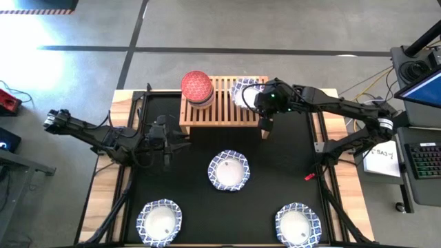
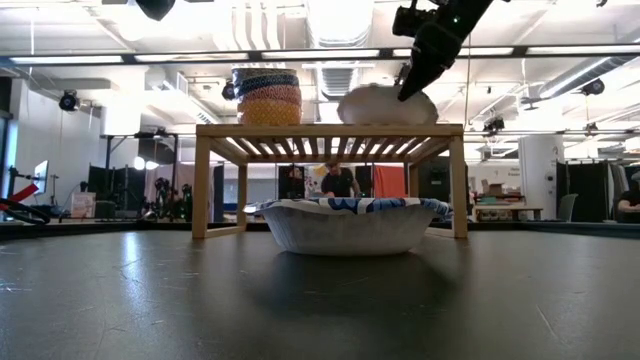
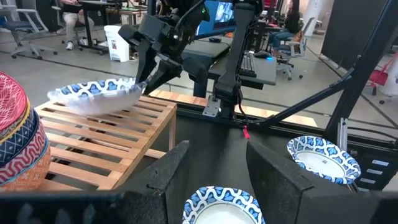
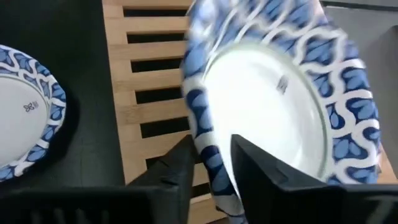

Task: Place and stack bowls onto a shelf
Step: Put the white bowl on the shelf, then stack the white bowl on top of the white bowl on the shelf

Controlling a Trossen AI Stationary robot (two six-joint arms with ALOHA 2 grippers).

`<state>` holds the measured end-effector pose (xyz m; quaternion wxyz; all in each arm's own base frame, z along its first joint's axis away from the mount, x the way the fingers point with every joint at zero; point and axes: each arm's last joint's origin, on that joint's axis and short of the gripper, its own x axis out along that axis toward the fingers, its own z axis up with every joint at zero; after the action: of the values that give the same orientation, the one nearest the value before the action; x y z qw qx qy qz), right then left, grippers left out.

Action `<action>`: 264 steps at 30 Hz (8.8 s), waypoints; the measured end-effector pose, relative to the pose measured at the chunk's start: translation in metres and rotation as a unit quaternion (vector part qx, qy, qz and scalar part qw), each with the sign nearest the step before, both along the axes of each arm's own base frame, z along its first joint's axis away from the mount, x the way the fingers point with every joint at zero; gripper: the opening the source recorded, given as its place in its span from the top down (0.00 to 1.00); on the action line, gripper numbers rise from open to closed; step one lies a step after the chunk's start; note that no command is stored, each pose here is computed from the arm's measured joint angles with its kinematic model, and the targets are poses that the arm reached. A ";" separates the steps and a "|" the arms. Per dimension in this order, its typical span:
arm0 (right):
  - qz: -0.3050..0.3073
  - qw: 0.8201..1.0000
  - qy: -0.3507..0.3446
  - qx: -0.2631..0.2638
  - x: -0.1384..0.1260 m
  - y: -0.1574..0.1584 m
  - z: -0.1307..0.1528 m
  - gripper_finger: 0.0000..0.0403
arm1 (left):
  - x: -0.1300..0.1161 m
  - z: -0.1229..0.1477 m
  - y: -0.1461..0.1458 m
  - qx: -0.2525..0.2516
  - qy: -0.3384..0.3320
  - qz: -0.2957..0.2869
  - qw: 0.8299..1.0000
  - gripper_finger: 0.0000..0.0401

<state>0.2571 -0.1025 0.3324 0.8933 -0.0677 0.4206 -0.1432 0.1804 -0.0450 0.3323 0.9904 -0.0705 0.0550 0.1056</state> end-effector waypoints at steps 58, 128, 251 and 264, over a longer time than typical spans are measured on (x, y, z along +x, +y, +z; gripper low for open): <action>0.038 0.974 -0.038 0.221 0.007 0.106 0.037 0.64 | -0.040 -0.145 -0.132 -0.232 0.566 -0.043 0.790 0.68; -0.014 0.950 -0.018 0.313 0.057 0.109 -0.005 0.55 | 0.142 -0.057 -0.039 -0.042 0.353 0.182 0.917 1.00; -0.310 0.932 -0.097 0.160 -0.020 -0.071 0.054 0.91 | 0.144 -0.007 -0.076 0.101 0.310 0.146 0.934 0.52; -0.318 0.931 -0.087 0.154 -0.028 -0.079 0.054 0.90 | 0.142 -0.007 -0.080 0.103 0.310 0.141 0.935 0.52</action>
<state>0.2294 -0.1816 0.3862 0.8337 0.2210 0.3574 -0.3583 0.3227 -0.1247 0.3249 0.9009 0.0610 0.3373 0.2663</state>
